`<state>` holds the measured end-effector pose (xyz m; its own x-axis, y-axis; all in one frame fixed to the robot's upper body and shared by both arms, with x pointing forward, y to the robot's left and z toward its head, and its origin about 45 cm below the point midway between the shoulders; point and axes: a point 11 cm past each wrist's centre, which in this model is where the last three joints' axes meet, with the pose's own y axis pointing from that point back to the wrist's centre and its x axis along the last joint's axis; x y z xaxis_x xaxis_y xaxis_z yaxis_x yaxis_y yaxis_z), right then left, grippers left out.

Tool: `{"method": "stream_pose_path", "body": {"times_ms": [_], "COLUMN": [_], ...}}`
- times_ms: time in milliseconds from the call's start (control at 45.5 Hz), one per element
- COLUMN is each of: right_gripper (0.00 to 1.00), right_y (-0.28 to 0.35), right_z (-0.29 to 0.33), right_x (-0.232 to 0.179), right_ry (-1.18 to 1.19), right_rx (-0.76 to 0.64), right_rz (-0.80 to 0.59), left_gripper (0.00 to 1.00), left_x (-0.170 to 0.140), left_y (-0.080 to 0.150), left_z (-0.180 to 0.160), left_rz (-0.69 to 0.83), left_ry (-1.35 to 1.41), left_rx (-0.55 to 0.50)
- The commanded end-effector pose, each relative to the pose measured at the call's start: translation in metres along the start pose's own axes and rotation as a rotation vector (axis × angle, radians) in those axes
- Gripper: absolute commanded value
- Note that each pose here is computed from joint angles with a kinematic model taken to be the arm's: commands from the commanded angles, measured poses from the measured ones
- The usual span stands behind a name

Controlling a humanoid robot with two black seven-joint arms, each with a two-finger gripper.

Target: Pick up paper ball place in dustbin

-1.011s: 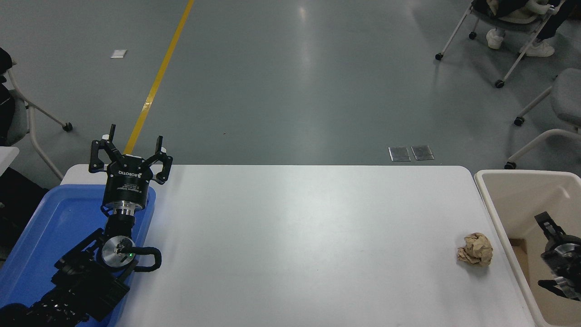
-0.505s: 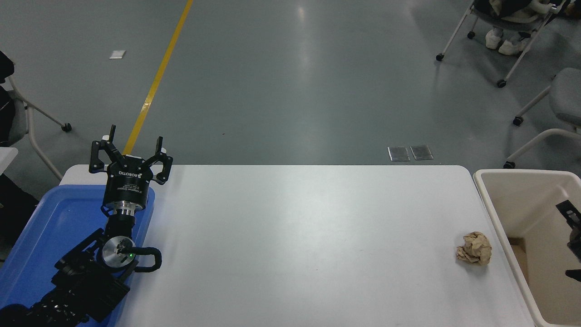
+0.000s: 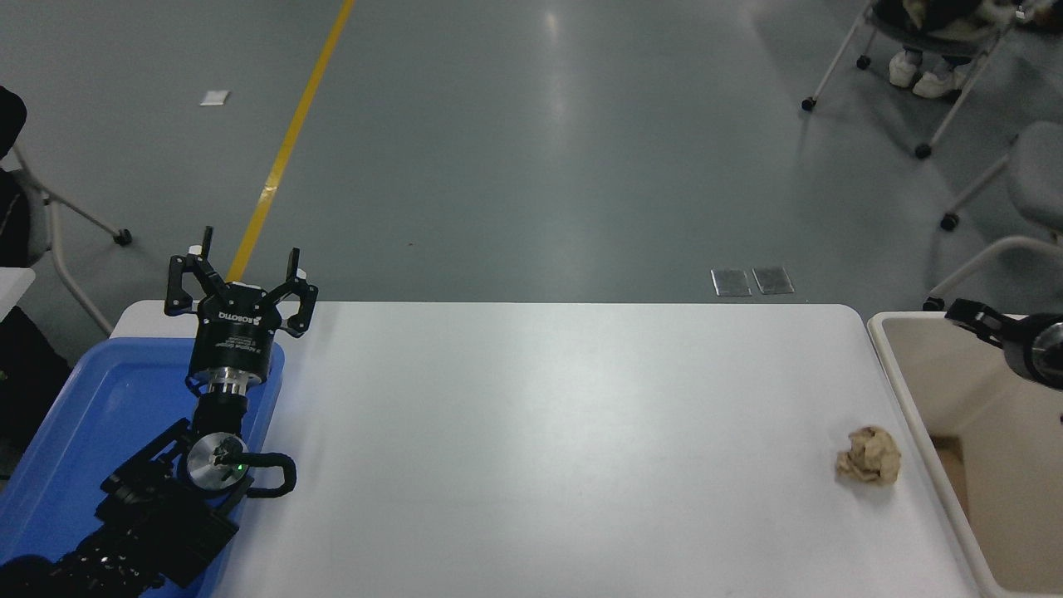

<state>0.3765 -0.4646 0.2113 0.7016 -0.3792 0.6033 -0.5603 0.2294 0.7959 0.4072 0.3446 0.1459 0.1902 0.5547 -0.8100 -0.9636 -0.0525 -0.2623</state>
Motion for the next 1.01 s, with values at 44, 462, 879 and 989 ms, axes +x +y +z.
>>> {"method": "stream_pose_path", "body": {"times_ms": [44,462,879,989], "right_gripper": [1.0,1.0,1.0,1.0], "right_y": [0.099,0.185,0.171,0.14], "right_z": [-0.077,-0.097,-0.095,-0.086], "right_x": [-0.019,-0.034,-0.049,-0.05], "right_ry": [0.234,0.404,0.383,0.35], "right_rx": [0.143,0.09,0.076,0.07], "right_rz": [-0.324,-0.523,-0.551,-0.461], "left_gripper": [0.99,0.99,0.99,0.99], "left_x": [0.0,0.0,0.0,0.0], "left_y": [-0.001,0.0,0.0,0.0], "left_z": [0.001,0.001,0.001,0.001], "left_rz": [-0.001,0.002,0.002,0.002], "left_ry": [-0.001,-0.001,-0.001,-0.001], "left_rx": [-0.001,-0.002,-0.002,-0.003]}}
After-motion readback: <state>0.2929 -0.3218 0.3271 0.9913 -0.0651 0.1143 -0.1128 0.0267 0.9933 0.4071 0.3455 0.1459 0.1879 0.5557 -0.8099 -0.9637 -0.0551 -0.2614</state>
